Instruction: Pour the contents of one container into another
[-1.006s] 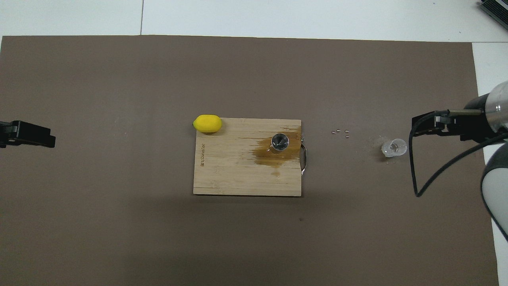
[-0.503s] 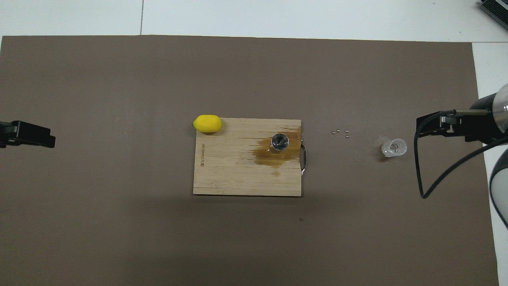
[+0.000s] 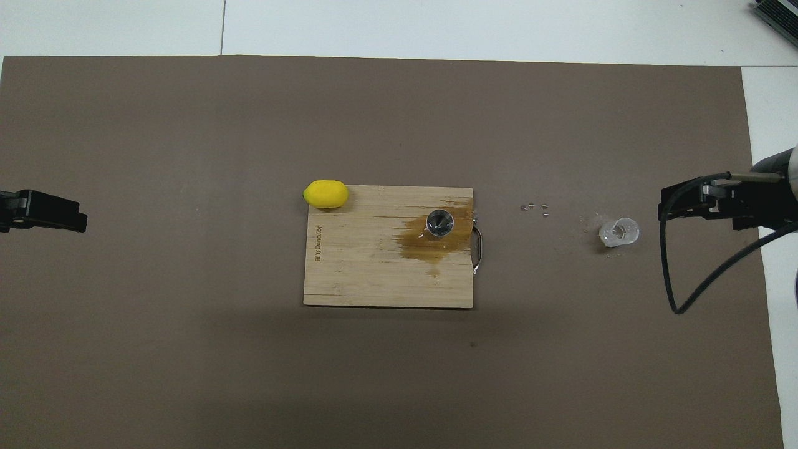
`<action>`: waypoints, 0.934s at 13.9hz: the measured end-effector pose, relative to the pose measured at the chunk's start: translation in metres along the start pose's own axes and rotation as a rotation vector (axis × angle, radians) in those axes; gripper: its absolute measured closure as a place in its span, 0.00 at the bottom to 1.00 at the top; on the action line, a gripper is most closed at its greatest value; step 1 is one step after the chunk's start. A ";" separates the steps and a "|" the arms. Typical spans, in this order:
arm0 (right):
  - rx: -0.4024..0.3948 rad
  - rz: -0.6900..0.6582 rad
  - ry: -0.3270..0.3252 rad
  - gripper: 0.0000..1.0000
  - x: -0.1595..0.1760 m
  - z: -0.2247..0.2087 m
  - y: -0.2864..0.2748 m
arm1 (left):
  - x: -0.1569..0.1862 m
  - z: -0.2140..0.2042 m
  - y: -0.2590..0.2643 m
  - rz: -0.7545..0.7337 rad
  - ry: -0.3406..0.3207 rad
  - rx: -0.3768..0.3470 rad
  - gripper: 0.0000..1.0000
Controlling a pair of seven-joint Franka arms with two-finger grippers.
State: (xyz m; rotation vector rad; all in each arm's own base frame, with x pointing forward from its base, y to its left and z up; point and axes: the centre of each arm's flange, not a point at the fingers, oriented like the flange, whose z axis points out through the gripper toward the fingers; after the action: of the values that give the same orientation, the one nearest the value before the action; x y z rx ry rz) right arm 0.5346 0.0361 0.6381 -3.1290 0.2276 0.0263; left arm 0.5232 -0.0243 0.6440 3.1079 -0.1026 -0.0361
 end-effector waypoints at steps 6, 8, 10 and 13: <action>0.003 0.007 -0.004 0.00 0.001 0.001 0.004 | 0.000 0.000 0.000 0.000 0.000 0.000 0.00; 0.002 0.007 -0.006 0.00 0.001 0.003 0.004 | 0.000 0.000 0.000 0.000 0.000 0.000 0.00; 0.001 0.004 -0.008 0.00 0.001 0.003 0.002 | 0.000 0.000 0.000 0.000 0.000 0.000 0.00; -0.008 -0.001 -0.012 0.00 0.001 0.007 0.003 | 0.000 0.000 0.000 0.000 0.000 0.000 0.00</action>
State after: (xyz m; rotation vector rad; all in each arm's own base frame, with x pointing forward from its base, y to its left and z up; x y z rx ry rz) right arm 0.5353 0.0327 0.6315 -3.1358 0.2264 0.0468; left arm 0.5232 -0.0243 0.6440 3.1079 -0.1026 -0.0362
